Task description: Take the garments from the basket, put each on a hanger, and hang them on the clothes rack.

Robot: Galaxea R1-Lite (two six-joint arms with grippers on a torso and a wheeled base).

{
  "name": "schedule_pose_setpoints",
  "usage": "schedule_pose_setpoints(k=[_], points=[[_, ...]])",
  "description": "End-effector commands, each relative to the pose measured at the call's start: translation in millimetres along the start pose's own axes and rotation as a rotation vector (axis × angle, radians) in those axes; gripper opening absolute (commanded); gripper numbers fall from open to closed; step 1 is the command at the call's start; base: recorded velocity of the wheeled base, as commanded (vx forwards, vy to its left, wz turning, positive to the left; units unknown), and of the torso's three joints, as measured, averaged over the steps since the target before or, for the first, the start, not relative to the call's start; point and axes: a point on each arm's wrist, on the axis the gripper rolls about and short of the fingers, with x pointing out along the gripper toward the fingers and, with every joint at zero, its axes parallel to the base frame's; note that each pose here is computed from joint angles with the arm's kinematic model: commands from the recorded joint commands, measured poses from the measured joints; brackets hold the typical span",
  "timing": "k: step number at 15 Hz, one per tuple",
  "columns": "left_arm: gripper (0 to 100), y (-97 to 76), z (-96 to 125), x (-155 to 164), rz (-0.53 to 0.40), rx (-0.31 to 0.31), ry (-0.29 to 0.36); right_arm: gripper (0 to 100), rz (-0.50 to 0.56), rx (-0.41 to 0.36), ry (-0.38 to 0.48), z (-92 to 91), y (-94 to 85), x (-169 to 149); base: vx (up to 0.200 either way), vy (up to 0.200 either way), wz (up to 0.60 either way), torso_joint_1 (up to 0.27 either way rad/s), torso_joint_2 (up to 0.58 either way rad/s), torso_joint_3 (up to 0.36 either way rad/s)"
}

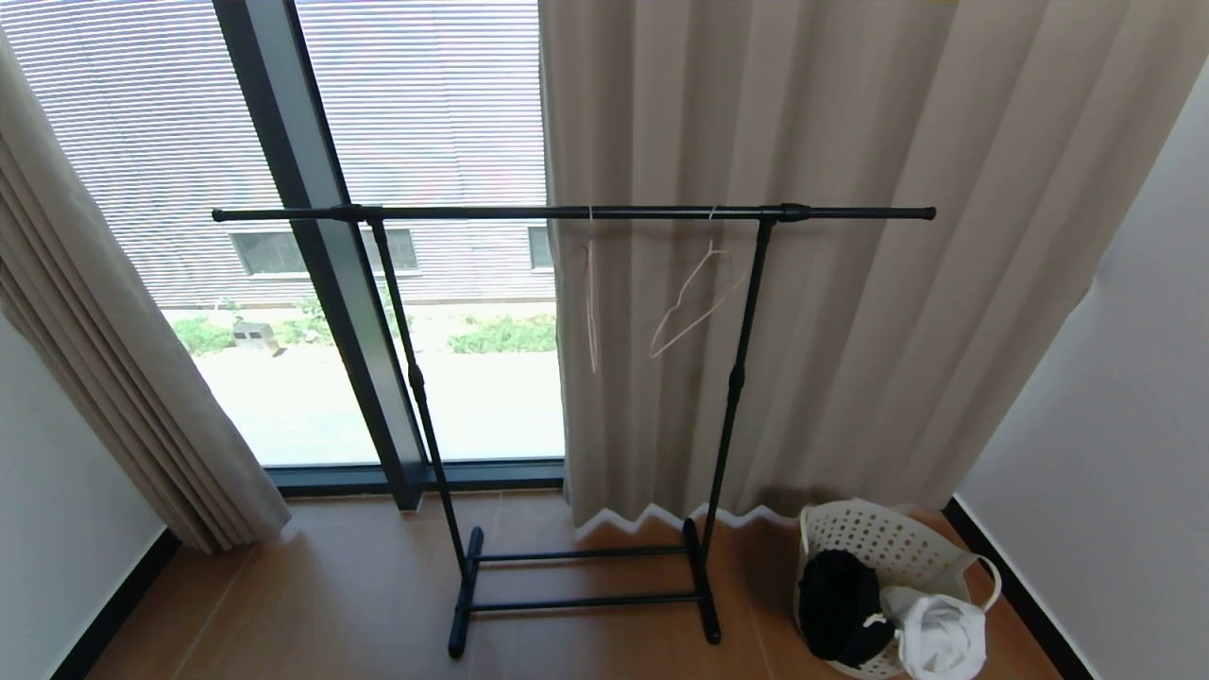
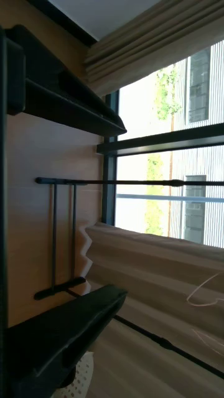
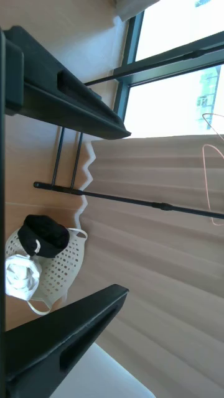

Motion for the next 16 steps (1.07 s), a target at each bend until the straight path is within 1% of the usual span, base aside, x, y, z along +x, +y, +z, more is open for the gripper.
schedule_pose_setpoints(k=[1, 16], points=[[100, 0.0, -0.2, 0.1, -0.001, 0.001, 0.003, 100, 0.001, -0.001, 0.001, 0.0, 0.0, 0.1, 0.000, 0.000, 0.00, 0.000, 0.00, 0.000], [100, 0.0, 0.0, 0.1, 0.000, 0.001, 0.001, 100, 0.001, -0.001, 0.001, 0.0, 0.0, 0.1, 0.000, 0.000, 0.00, 0.000, 0.00, 0.000]])
